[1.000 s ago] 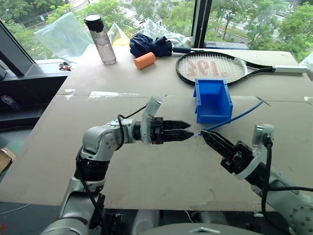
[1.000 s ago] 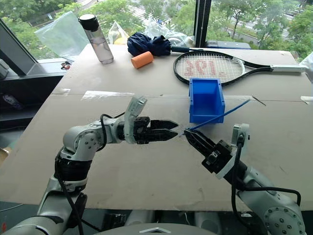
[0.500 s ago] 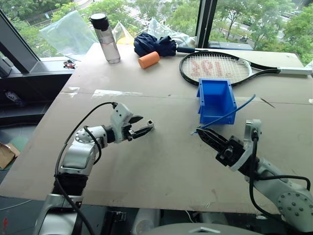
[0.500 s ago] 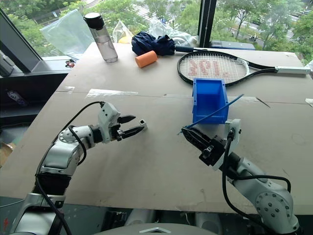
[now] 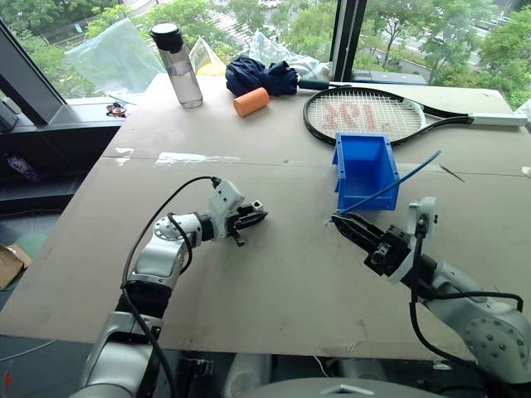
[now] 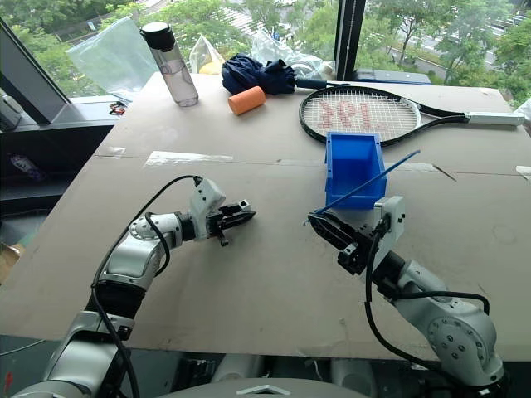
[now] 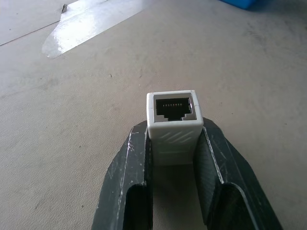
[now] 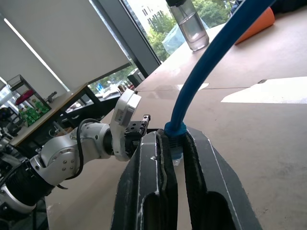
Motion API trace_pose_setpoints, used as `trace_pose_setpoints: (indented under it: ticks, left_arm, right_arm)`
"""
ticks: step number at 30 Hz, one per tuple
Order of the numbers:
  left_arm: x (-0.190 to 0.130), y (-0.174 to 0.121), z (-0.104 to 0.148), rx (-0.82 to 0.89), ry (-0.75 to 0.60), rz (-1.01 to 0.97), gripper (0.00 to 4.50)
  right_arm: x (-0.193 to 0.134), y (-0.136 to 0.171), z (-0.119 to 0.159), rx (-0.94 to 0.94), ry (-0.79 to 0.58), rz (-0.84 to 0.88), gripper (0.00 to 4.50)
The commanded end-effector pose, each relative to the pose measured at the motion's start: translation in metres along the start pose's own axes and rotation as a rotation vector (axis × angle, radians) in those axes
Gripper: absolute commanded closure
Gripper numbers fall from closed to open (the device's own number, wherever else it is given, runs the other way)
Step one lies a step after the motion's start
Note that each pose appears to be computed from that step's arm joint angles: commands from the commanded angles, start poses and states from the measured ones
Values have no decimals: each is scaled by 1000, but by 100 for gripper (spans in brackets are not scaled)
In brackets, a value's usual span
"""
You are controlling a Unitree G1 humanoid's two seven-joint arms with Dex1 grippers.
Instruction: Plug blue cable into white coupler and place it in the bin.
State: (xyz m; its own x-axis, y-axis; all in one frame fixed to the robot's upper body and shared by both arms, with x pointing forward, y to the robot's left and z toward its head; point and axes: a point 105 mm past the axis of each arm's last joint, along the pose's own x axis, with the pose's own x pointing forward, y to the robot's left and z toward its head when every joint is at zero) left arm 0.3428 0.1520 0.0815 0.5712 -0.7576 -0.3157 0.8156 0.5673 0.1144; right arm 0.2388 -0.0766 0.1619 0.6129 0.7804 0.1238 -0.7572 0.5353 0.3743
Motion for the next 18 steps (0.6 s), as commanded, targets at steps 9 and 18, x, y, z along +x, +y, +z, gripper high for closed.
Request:
trace_pose_setpoints:
  ticks: [9, 18]
  left_arm:
    - [-3, -45, 8, 153, 41, -389, 397]
    - [2, -47, 14, 271, 91, -464, 397]
  right_arm:
    - [62, 4, -23, -407, 253, 361, 450]
    - [89, -2, -29, -542, 308, 493, 450]
